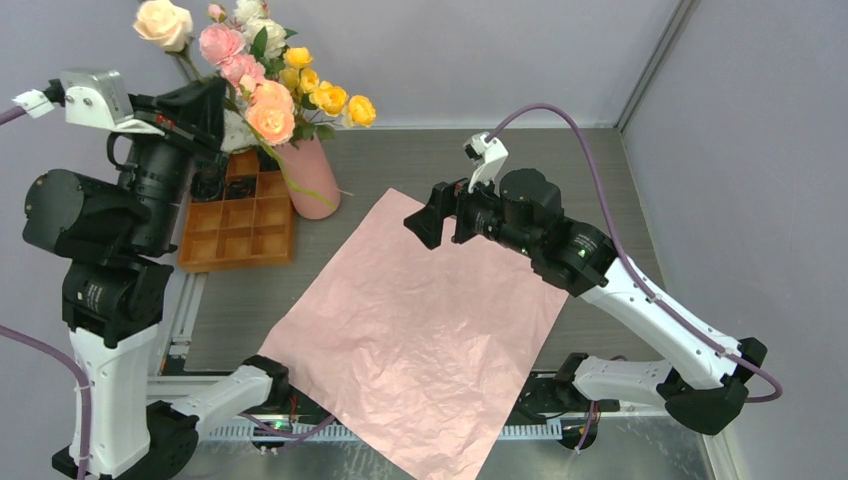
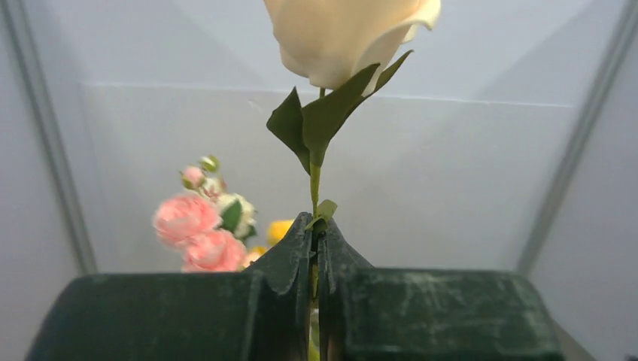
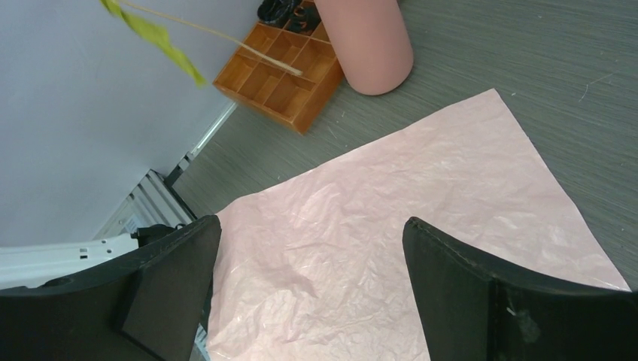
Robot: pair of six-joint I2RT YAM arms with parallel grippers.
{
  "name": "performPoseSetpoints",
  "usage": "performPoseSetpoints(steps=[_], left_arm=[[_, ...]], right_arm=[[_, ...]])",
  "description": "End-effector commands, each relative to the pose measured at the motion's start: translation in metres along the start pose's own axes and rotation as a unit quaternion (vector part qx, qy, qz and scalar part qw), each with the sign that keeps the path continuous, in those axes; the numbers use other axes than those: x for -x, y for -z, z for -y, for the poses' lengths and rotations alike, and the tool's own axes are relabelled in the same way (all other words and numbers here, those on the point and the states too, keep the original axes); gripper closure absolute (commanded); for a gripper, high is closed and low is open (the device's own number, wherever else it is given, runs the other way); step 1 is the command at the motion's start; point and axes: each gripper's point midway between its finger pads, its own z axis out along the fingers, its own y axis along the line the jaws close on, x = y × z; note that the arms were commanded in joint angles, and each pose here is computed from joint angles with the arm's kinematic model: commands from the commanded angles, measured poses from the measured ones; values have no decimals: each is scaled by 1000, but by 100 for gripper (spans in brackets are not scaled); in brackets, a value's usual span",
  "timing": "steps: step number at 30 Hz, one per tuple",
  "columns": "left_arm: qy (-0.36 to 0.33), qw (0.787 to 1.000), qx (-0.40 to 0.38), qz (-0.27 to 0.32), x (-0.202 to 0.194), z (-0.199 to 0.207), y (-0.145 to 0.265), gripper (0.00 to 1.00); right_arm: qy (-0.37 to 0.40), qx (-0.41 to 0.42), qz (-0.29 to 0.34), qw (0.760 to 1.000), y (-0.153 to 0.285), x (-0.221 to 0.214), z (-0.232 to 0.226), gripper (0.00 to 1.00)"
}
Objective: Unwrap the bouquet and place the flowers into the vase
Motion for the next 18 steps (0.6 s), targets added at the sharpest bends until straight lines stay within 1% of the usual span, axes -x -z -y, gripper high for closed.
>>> performPoseSetpoints(steps=[1, 3, 7, 13, 18], left_arm=[[-137, 987, 82, 20, -7, -34, -42, 98], [-158, 983, 87, 35, -9, -35, -55, 98], [-186, 977, 96, 38, -13, -38, -70, 98], [-232, 962, 135, 53, -14, -51, -81, 98], [-271, 945, 177, 49, -7, -66, -85, 99]], right_arm=[[2, 2, 20, 1000, -3, 7, -2, 4], [2, 2, 17, 1000, -5, 6, -1, 4], [3, 0, 12, 1000, -7, 2, 0, 4], [9, -3, 8, 1000, -9, -1, 2, 4], [14, -5, 5, 1000, -12, -3, 5, 4]])
